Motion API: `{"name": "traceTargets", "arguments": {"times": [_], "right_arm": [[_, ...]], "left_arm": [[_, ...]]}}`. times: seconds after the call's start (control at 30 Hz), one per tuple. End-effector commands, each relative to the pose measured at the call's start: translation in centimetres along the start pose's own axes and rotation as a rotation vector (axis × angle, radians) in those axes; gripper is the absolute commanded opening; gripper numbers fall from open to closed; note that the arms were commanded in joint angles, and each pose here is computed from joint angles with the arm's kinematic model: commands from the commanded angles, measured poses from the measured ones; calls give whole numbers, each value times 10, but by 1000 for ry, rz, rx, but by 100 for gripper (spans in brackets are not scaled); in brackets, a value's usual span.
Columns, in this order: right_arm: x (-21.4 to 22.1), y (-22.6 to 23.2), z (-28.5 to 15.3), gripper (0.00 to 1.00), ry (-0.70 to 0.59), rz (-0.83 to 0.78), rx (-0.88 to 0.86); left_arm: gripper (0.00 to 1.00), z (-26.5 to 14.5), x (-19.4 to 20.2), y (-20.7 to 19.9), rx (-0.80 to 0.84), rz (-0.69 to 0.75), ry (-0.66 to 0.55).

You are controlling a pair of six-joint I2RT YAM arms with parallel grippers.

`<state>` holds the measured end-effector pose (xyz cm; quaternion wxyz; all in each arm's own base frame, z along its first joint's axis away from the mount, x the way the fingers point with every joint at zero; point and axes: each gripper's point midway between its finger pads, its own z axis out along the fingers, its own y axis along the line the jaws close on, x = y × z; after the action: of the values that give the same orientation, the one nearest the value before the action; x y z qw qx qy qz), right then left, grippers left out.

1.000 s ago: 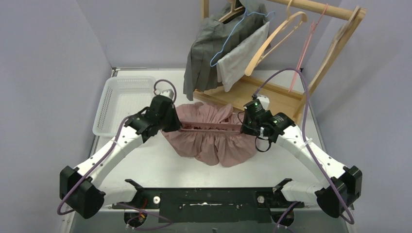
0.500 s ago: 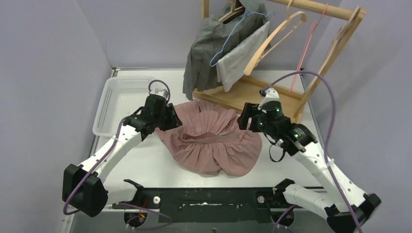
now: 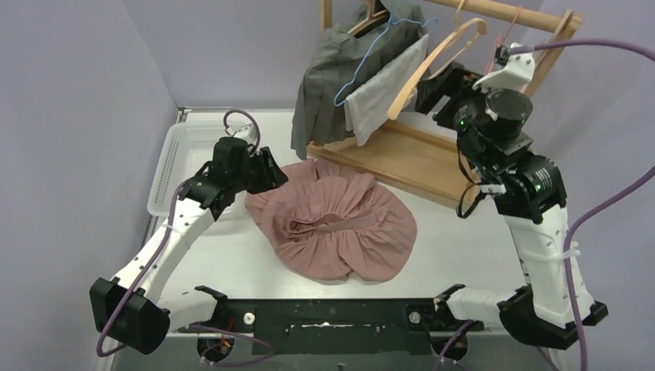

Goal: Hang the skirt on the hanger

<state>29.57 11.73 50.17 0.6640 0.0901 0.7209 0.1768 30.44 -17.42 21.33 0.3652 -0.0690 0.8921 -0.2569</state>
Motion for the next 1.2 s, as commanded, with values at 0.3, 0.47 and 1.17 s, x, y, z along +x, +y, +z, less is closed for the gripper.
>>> {"name": "traceTargets", "arguments": {"times": [0.3,0.47,1.17], "right_arm": [[-57,-163,48,70,-47,-42,523],[-52,-180,68,65,-9,-56,496],[-40,-169,93,51,38,-92,319]], "left_arm": [[46,-34,-28,-29,106,48,-86],[46,-33,-29,-28,102,47,-84],[47,-33,-26,-19,82,33,-90]]}}
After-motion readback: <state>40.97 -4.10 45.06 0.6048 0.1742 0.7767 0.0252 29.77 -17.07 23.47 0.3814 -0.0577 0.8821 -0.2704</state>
